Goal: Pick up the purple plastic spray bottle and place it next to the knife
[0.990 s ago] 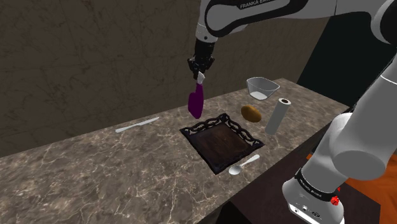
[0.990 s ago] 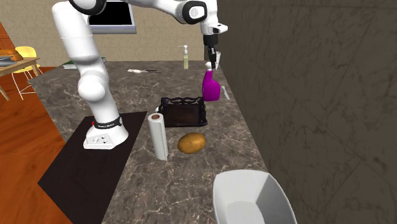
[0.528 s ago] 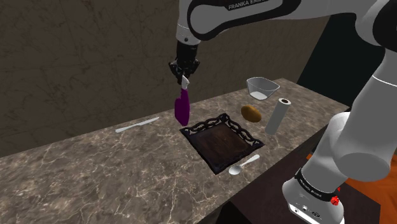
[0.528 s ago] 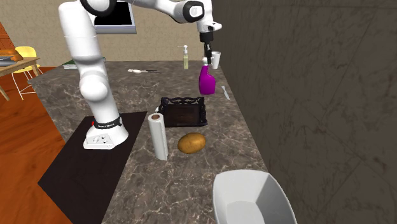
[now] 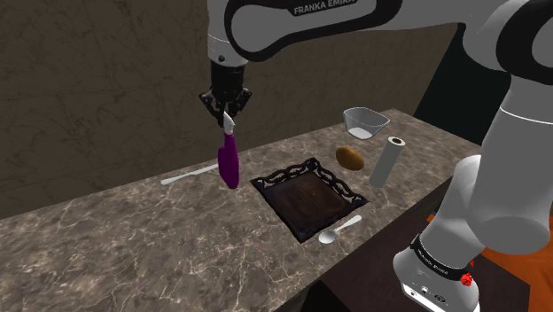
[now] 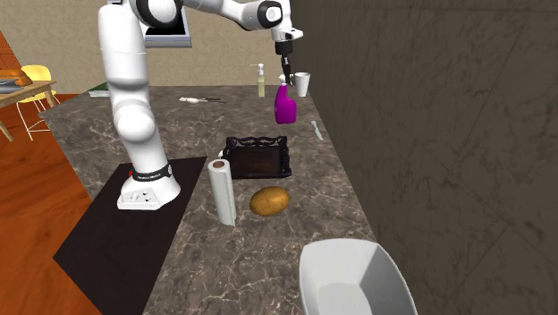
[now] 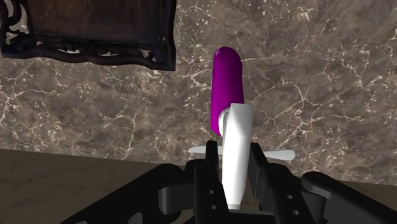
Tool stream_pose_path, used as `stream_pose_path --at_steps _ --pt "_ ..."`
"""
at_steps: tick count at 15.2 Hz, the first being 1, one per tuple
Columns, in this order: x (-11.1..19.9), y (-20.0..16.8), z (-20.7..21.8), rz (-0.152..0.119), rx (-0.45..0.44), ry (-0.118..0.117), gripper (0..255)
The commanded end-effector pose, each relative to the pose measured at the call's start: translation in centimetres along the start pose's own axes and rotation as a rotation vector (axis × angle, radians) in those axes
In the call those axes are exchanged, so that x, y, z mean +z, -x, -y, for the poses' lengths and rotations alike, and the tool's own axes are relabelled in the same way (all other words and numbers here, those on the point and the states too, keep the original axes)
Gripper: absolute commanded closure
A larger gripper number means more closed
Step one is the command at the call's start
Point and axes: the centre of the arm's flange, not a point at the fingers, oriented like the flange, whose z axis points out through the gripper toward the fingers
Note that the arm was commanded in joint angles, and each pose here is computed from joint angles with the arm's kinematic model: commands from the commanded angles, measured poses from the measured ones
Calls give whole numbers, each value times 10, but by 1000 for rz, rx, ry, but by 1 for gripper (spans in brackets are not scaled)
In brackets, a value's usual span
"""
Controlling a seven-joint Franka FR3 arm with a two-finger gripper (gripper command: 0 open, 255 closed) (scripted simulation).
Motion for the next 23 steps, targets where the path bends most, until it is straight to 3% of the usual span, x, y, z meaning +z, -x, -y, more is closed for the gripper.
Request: stream_pose_path --at_steps 1,6,18,23 --pt "-1 1 27 -1 2 -1 255" --pt "-2 9 90 -1 2 -1 255" --pt "64 18 89 -1 2 -1 255" --pt "64 18 89 -1 2 -1 255"
